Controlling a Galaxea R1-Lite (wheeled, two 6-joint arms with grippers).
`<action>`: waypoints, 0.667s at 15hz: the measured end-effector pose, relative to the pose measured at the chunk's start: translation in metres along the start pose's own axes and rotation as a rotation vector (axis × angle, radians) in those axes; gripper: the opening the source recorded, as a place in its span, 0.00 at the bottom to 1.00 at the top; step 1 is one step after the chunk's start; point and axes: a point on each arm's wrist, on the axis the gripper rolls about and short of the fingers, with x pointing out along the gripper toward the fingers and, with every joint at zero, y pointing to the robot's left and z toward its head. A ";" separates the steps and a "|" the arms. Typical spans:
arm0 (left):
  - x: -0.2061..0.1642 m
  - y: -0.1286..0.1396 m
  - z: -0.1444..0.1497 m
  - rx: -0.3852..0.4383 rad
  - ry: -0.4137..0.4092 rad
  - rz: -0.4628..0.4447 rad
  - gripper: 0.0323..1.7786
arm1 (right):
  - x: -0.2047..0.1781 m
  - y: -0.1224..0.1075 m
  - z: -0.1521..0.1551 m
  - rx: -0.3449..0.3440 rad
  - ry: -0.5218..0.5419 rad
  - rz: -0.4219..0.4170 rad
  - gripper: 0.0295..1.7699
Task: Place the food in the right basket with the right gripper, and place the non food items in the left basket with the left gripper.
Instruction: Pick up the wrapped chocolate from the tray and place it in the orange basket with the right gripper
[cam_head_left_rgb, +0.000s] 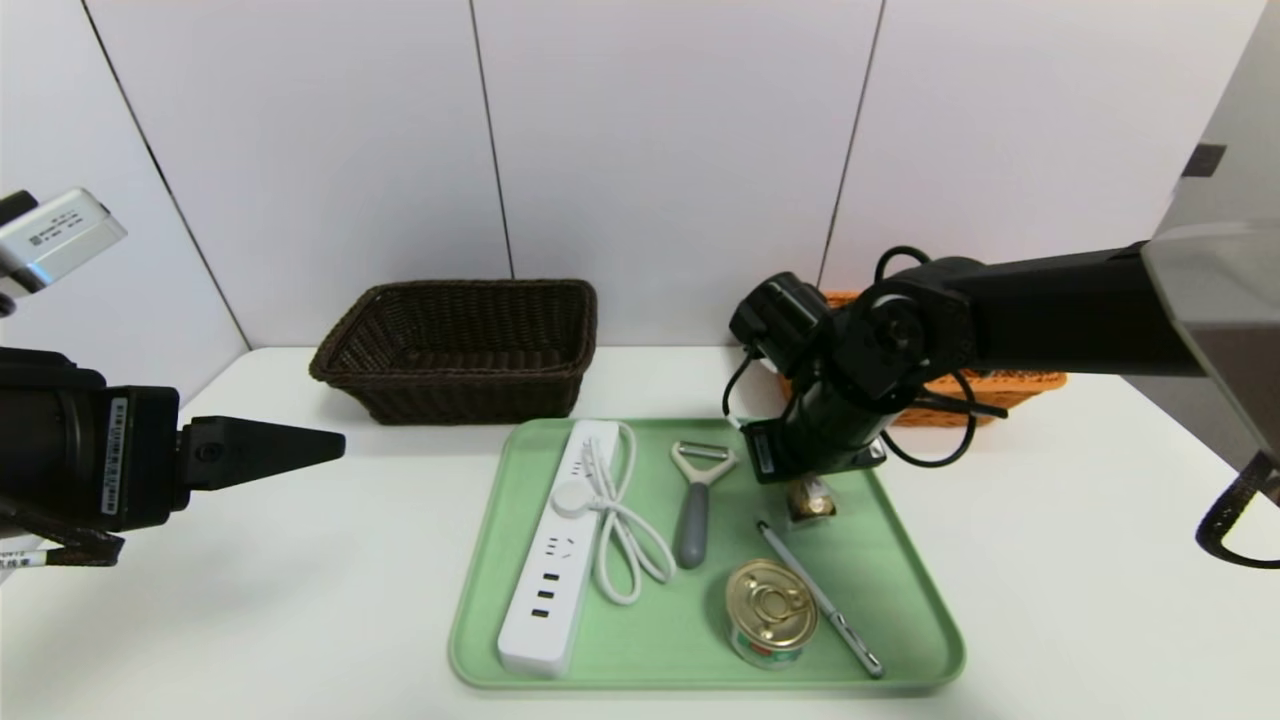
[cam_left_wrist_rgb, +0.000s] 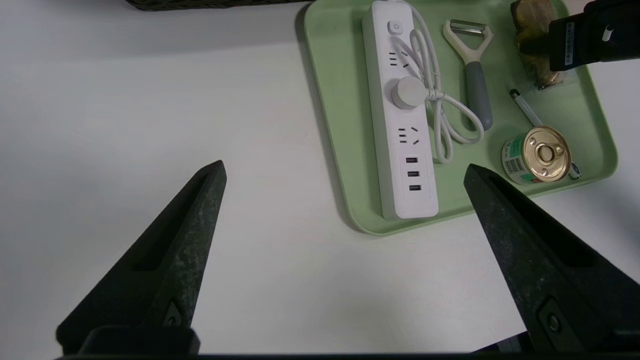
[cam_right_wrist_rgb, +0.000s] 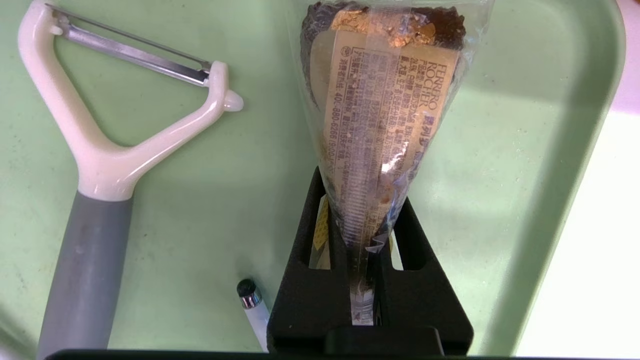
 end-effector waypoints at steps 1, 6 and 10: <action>0.000 0.000 0.000 0.000 -0.001 0.001 0.95 | -0.006 0.000 -0.001 -0.003 0.001 0.005 0.08; -0.001 0.000 0.001 0.001 -0.004 -0.001 0.95 | -0.063 0.000 -0.010 -0.009 -0.053 0.123 0.08; -0.002 -0.001 0.004 -0.002 -0.015 -0.013 0.95 | -0.127 -0.002 -0.012 -0.010 -0.198 0.328 0.08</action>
